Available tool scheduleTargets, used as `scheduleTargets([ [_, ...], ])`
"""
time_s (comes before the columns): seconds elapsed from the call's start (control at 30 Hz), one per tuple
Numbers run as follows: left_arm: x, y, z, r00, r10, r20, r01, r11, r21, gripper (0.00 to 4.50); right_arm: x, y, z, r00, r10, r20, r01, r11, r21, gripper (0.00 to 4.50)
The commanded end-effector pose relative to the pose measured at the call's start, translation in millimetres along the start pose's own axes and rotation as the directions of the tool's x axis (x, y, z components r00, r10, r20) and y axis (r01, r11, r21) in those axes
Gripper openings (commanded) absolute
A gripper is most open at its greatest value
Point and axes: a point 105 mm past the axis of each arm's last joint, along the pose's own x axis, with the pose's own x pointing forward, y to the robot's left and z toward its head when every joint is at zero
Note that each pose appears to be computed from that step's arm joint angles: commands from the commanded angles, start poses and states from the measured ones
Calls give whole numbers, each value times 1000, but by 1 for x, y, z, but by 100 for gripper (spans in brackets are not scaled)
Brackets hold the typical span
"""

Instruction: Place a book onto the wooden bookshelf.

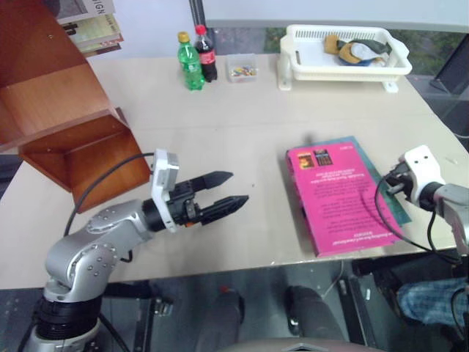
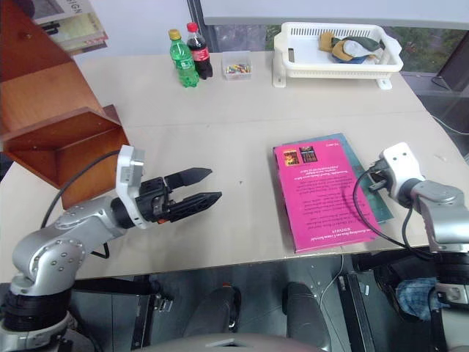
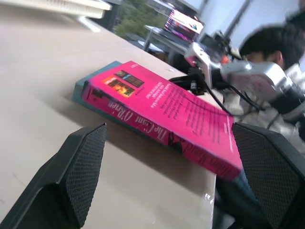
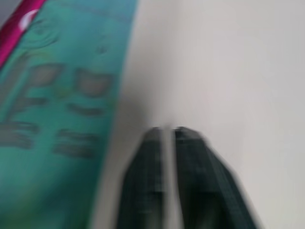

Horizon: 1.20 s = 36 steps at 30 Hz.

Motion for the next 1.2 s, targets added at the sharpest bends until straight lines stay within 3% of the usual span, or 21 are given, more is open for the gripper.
scheduleTargets([
  [0.03, 15, 5, -6, 1000, 27, -16, -29, 996, -84, 450, -26, -18, 31, 984, -54, 167, 64, 996, -54, 209],
  [0.23, 42, 4, -18, 998, -38, -49, 28, 980, -196, 450, -74, -6, 58, 939, 103, 329, -59, 988, -141, 209],
  [0.37, 60, 5, -32, 992, -75, -101, 44, 961, -274, 450, -110, 36, 81, 855, 287, 432, -219, 955, -199, 364],
  [0.4, 65, 6, -34, 990, -83, -113, 47, 957, -286, 450, -118, 45, 84, 838, 319, 443, -255, 946, -199, 424],
  [0.43, 69, 7, -38, 988, -85, -128, 44, 954, -296, 450, -125, 54, 86, 824, 344, 450, -282, 938, -201, 448],
  [0.6, 89, 9, -49, 981, -105, -165, 38, 931, -363, 450, -153, 96, 87, 749, 476, 461, -412, 880, -238, 448],
  [1.2, 135, 1, -62, 975, -163, -150, 64, 855, -515, 450, -176, 115, 73, 754, 505, 420, -413, 862, -294, 448],
])
